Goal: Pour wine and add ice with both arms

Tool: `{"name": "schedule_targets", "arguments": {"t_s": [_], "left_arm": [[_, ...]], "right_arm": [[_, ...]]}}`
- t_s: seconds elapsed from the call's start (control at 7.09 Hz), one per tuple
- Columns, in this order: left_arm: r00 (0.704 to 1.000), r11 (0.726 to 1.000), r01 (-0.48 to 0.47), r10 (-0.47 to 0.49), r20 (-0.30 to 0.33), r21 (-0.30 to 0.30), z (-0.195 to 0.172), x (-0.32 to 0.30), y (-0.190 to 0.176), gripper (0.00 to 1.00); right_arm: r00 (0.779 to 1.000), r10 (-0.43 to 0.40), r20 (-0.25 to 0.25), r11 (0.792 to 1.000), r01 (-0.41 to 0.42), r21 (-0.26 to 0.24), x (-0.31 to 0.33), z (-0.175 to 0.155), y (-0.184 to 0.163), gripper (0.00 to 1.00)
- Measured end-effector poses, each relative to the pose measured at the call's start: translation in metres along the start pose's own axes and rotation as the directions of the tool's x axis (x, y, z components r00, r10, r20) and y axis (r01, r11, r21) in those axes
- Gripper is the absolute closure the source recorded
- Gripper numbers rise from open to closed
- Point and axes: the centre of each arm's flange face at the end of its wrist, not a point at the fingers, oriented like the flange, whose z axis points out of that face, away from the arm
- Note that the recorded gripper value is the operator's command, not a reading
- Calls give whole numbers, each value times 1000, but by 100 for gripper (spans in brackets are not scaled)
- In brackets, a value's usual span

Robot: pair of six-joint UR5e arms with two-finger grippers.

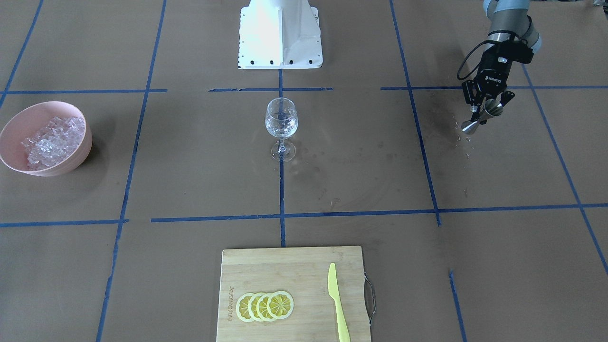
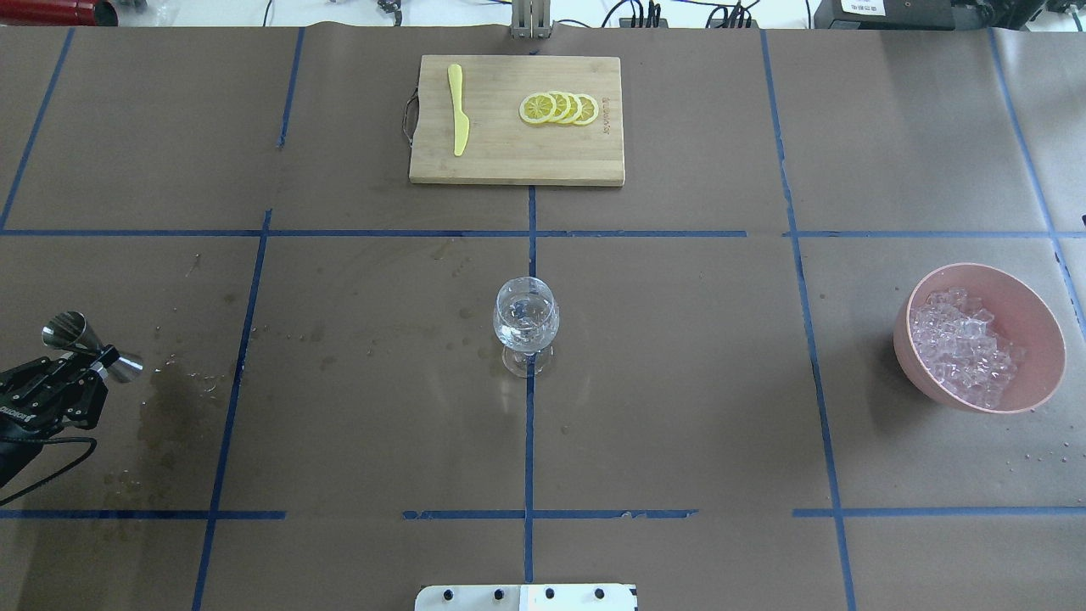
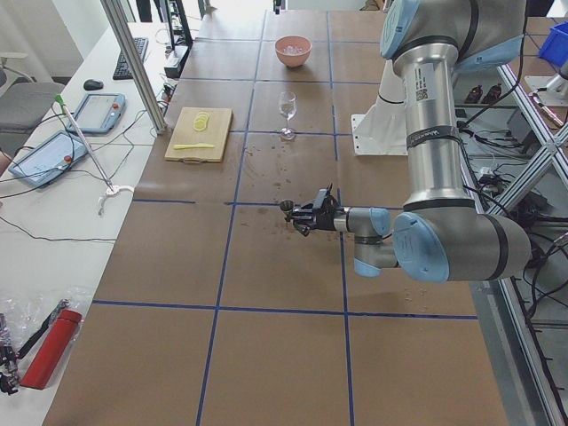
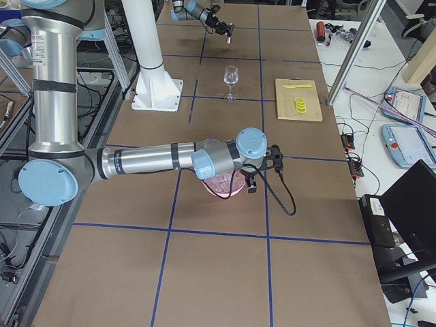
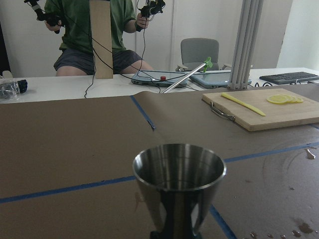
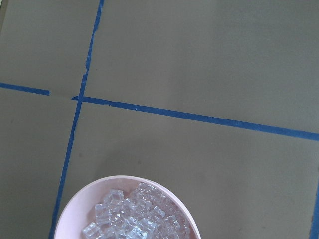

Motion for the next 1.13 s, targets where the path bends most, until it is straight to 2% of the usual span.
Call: {"name": "schedule_targets", "arguments": {"t_s": [0.56,0.85,1.13], "left_arm": [[1000,999,-20,21,10,-32,1,-9,14,100],[1000,998,-23,24,2,-55,1,-9,20,95],[1000,997,-15,14,-6,-77,1,-11,24,94]], "right_arm": [[1000,-3,2,1000,3,0,-2,0,1,0],[1000,-4,3,1000,4,-2,-3,0,1,0],[1000,-6,3,1000,6,-4,-4,1,1,0]]}}
